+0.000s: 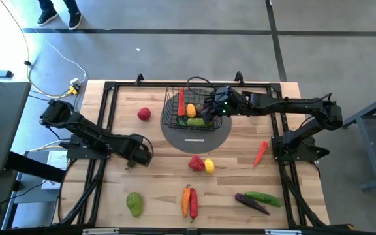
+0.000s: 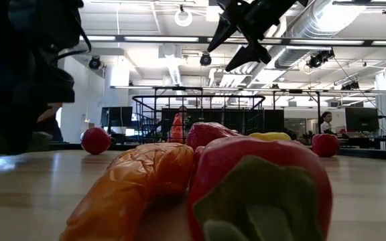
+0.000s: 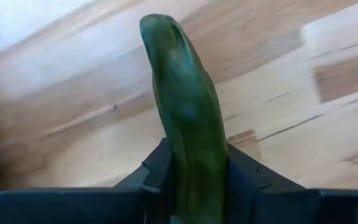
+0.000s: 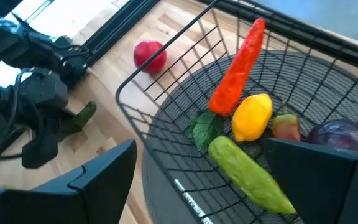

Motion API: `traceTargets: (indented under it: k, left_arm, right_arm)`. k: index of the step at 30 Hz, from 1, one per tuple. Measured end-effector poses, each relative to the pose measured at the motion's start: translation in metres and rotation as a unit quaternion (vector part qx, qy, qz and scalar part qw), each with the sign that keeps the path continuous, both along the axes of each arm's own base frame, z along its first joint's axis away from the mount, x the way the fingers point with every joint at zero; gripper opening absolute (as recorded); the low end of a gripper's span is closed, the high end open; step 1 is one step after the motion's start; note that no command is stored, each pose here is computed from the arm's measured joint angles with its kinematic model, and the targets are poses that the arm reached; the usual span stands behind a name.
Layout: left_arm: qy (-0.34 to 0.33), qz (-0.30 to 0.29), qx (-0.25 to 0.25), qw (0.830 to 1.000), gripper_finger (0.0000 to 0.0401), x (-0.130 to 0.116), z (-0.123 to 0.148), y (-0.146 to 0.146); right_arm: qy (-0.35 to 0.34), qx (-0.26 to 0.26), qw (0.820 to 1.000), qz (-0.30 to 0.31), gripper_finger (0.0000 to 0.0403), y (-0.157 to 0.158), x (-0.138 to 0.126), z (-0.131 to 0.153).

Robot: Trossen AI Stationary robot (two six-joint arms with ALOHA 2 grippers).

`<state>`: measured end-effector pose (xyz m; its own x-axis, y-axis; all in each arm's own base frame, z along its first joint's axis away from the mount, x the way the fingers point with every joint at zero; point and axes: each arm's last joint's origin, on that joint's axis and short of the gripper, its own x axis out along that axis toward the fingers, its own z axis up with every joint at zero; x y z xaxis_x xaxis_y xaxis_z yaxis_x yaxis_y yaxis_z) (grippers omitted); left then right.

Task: Build produce basket
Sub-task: Put the dark green pepper into the wire basket

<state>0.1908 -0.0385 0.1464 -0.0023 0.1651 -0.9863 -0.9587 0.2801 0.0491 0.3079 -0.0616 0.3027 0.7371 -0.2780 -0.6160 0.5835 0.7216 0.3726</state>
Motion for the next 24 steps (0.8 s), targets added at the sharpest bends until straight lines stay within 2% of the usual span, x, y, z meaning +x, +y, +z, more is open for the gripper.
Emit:
traceTargets:
  k: [7, 14, 24]
  left_arm:
    - [-0.083, -0.038, 0.055, 0.994, 0.0079, 0.002, 0.031, 0.004]
    - [-0.167, -0.080, 0.127, 0.974, 0.0079, 0.005, 0.075, 0.016]
    - [-0.206, -0.154, 0.219, 0.941, 0.0079, 0.008, 0.127, 0.047]
  right_arm:
    - [0.000, 0.000, 1.000, 0.030, 0.0336, 0.018, 0.003, 0.000]
    - [-0.003, 0.010, 0.999, 0.052, 0.0336, 0.038, 0.005, 0.000]
    - [0.002, 0.042, 0.997, 0.068, 0.0336, 0.063, 0.004, -0.002]
